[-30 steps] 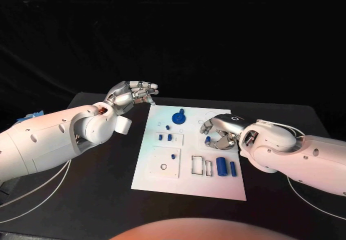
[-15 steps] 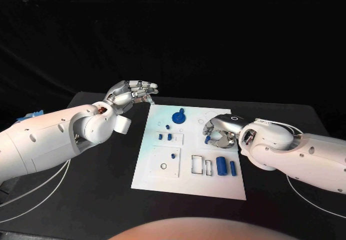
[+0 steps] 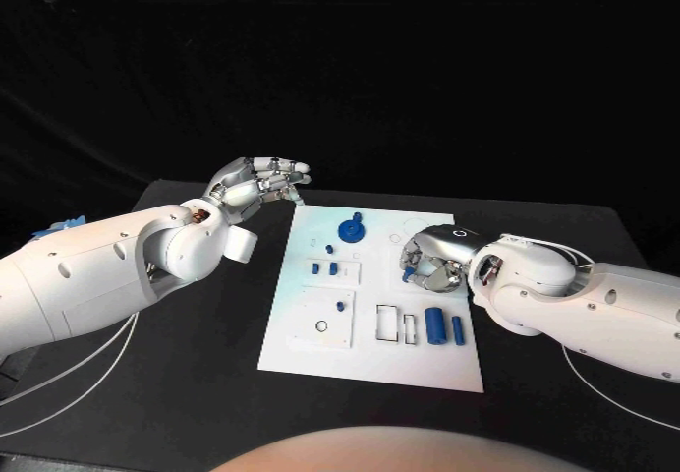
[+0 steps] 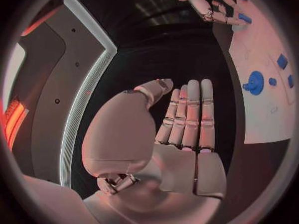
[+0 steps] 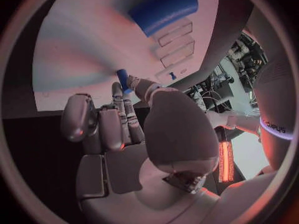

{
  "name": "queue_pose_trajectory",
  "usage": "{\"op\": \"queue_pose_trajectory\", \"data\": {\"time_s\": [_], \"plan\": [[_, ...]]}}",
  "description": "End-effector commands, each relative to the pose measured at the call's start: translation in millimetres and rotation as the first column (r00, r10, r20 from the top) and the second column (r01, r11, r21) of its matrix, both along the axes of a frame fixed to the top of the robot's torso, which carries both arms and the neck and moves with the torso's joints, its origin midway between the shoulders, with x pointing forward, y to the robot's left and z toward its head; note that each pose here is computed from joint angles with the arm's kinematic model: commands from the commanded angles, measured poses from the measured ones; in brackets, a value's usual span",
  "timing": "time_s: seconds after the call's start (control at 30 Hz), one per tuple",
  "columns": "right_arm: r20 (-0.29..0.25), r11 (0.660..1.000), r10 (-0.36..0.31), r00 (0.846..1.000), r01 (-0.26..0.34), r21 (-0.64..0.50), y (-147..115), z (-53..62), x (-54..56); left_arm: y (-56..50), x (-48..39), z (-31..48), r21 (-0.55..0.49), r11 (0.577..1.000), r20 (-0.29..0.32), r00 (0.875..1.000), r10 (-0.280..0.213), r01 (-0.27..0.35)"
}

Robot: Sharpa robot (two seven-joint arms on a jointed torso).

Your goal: Assemble the parts on the task board

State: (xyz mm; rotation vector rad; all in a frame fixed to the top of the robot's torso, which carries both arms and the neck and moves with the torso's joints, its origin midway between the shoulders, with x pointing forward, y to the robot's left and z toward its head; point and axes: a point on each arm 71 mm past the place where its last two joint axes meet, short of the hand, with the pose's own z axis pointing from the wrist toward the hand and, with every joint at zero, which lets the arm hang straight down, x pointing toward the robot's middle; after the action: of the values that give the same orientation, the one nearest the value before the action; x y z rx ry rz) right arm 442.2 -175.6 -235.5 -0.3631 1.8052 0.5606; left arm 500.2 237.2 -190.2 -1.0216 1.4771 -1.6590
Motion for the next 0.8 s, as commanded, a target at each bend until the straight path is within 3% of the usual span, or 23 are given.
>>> {"op": "queue_pose_trajectory", "data": {"time_s": [0.03, 0.47, 0.8], "plan": [[0.006, 1.000, -0.001, 1.000, 0.001, -0.010, 0.7, -1.2, 0.1, -1.8, -0.6, 0.9, -0.009, 1.000, 0.005, 1.000, -0.017, 0.017], [0.071, 0.999, -0.042, 0.997, 0.040, 0.037, -1.7, 2.7, 1.7, -0.7, -0.3, 0.6, -0.006, 1.000, 0.002, 1.000, -0.013, 0.013], [0.091, 0.987, -0.043, 0.995, 0.029, 0.155, 5.3, 26.3, -9.8, -0.3, 0.7, 0.0, -0.003, 1.000, 0.000, 1.000, -0.009, 0.009]]}}
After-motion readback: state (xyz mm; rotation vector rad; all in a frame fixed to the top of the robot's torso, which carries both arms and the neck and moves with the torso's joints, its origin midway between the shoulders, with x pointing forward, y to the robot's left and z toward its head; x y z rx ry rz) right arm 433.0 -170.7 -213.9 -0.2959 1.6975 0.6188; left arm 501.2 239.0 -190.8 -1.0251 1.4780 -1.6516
